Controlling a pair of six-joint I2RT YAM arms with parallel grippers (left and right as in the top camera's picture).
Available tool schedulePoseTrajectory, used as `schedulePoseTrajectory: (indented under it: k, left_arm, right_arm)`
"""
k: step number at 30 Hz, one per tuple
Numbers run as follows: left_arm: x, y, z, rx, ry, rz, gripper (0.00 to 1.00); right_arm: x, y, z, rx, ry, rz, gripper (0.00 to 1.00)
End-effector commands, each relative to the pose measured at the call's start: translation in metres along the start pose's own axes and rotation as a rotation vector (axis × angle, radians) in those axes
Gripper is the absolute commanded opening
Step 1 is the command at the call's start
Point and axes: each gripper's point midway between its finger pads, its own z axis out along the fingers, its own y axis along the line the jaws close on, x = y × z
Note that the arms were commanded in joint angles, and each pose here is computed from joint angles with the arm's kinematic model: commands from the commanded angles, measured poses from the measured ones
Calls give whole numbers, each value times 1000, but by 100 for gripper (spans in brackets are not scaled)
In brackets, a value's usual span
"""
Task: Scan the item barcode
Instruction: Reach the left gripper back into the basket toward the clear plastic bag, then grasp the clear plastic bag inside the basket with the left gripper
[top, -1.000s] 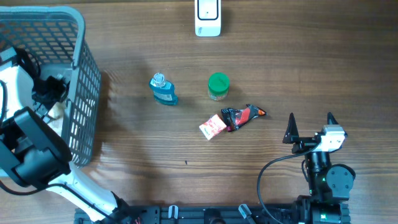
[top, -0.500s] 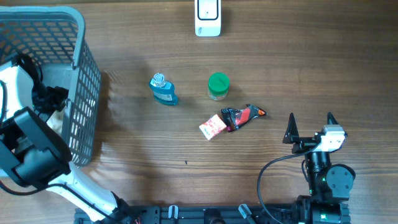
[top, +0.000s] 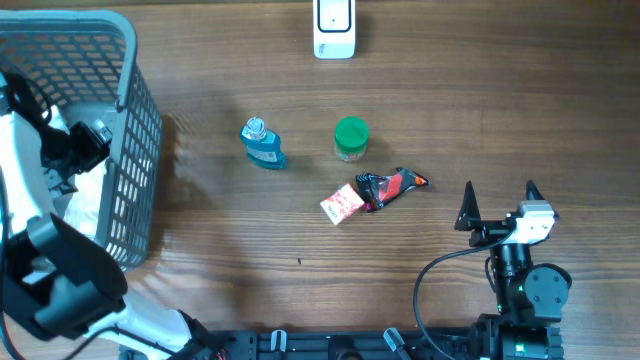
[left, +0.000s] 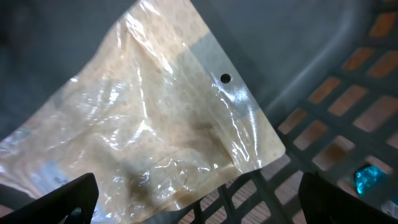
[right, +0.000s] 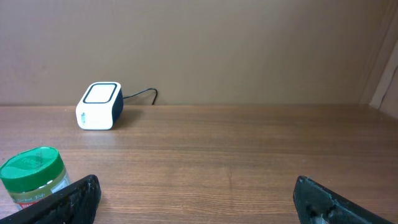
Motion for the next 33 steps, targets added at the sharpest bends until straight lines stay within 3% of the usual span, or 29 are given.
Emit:
schedulePoseTrajectory:
  k: [1,6,9,13,19,25,33]
  left_arm:
    - [-7,20,-32,-58,-111,11,100]
    - [-1,36,-35,-76,-90,-7,100]
    - [7,15,-34,34,-67,407,100]
    - [4,11,-30,55,-71,527,100]
    - [19,10,4,87,47,618,100]
    - [43,14,32,99,127,615,100]
    - [46,40,51,-38,155,629,100]
  right_arm:
    - [-1,3,0,-14,-4,-9,100]
    - [-1,3,0,-14,-4,-9,100]
    - [-1,3,0,-14,-4,-9,100]
    - [-1,3,0,-14,-4,-10,100]
    - [-1,2,0,-14,-4,-9,100]
    - [-1,2,0,-14,-4,-9,100]
    - [-1,2,0,-14,-4,-9,100]
